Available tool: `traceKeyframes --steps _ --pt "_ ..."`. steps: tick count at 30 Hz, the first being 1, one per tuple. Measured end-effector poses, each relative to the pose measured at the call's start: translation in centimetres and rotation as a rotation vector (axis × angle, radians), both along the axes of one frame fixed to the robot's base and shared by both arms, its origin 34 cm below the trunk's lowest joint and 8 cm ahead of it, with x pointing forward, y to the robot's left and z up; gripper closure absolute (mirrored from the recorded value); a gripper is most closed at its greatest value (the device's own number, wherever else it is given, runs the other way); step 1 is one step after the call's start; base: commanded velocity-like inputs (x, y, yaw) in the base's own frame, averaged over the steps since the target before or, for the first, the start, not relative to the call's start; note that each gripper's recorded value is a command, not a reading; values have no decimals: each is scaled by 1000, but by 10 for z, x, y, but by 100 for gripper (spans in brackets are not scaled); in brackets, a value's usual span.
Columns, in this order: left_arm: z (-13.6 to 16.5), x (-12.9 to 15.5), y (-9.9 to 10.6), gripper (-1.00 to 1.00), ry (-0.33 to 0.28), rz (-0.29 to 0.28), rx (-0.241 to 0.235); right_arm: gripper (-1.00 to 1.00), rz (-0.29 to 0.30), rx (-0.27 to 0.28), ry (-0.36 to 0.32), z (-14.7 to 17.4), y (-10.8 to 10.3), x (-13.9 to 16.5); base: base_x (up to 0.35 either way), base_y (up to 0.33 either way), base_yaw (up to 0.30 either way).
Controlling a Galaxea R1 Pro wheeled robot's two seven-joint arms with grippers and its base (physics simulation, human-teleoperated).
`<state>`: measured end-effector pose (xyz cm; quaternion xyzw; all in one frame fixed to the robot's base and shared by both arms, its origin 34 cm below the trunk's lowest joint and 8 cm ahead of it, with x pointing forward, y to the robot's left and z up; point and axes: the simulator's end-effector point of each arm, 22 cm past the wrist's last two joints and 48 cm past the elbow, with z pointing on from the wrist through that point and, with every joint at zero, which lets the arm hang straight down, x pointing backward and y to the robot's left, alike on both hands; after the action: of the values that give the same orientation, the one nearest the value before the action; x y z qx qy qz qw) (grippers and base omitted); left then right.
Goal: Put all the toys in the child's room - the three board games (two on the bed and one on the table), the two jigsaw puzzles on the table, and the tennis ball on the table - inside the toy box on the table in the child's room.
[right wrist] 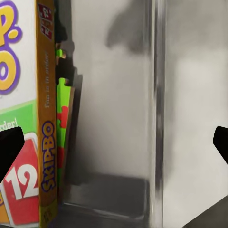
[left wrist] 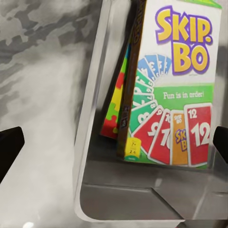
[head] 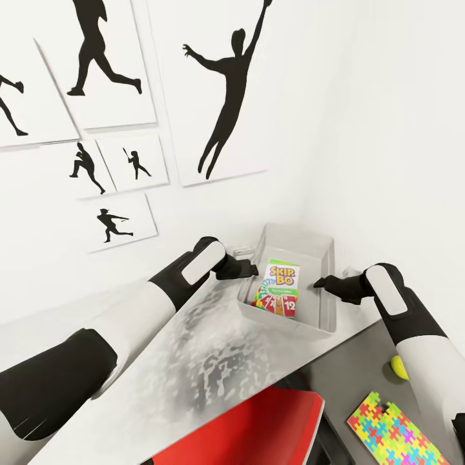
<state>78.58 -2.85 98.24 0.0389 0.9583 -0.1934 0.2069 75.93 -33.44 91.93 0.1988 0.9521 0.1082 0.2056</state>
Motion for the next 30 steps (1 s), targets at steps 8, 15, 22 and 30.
traceKeyframes --steps 8,15,22,30 --pt "-3 0 2 -100 5 5 5 -100 0 0 -1 0 0 0 0 0 0" --pt "-12 0 5 -100 17 15 11 -100 0 0 7 -5 0 -1 0 0 0" --pt "-25 2 11 -100 27 41 19 -100 0 1 15 -10 0 -2 0 0 0" --pt "-42 -3 14 -100 22 22 72 -100 -1 1 18 -13 0 -1 0 0 0"
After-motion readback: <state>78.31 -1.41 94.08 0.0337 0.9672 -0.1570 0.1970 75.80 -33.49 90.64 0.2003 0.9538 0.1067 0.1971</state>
